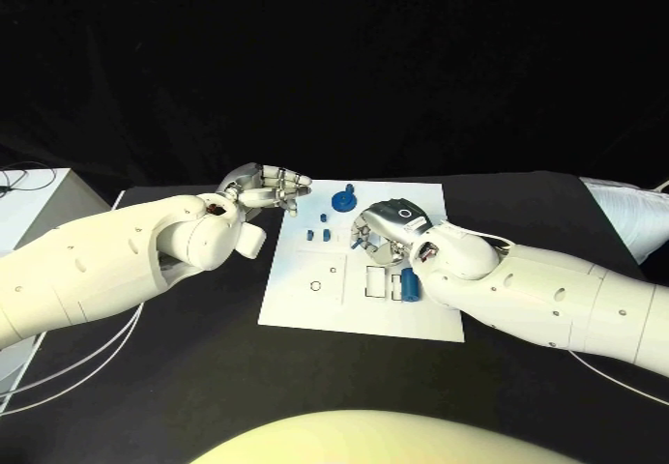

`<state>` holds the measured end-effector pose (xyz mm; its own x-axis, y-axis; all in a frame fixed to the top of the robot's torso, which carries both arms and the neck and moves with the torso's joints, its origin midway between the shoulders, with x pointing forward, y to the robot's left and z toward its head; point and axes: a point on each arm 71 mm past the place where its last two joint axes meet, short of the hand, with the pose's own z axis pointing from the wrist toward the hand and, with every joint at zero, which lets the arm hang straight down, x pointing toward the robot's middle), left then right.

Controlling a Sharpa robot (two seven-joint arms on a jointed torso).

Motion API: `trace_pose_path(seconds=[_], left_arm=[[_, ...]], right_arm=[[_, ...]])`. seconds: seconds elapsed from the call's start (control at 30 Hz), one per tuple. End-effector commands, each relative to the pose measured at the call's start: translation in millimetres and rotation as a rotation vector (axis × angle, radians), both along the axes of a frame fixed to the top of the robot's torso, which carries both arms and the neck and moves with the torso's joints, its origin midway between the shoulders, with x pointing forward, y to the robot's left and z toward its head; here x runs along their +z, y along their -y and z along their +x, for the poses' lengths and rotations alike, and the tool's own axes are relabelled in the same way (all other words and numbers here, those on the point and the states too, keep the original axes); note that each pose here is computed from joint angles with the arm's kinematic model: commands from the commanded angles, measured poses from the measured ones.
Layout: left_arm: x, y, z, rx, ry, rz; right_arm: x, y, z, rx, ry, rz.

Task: Assemble the parts on the task board

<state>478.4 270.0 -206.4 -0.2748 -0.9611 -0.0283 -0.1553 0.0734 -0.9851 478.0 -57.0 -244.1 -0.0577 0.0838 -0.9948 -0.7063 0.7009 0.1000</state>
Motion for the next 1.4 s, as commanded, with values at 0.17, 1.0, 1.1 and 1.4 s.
trace_pose_path(seconds=[0.17, 1.0, 1.1, 1.4], left_arm=[[-2.1, 3.8, -2.3, -0.025, -0.012, 0.021], [-28.2, 20.9, -22.2, -0.100, -0.160, 0.189], [-29.4, 23.3, -23.2, -0.113, -0.172, 0.194], [-30.1, 26.4, -25.1, -0.115, -0.179, 0.197]], right_arm=[[4.2, -7, -7.0, 0.014, 0.080, -0.007], [16.5, -2, -15.5, -0.039, 0.100, 0.087], [16.9, -3, -15.8, -0.040, 0.098, 0.092], [12.7, -1, -11.5, -0.051, 0.070, 0.050]])
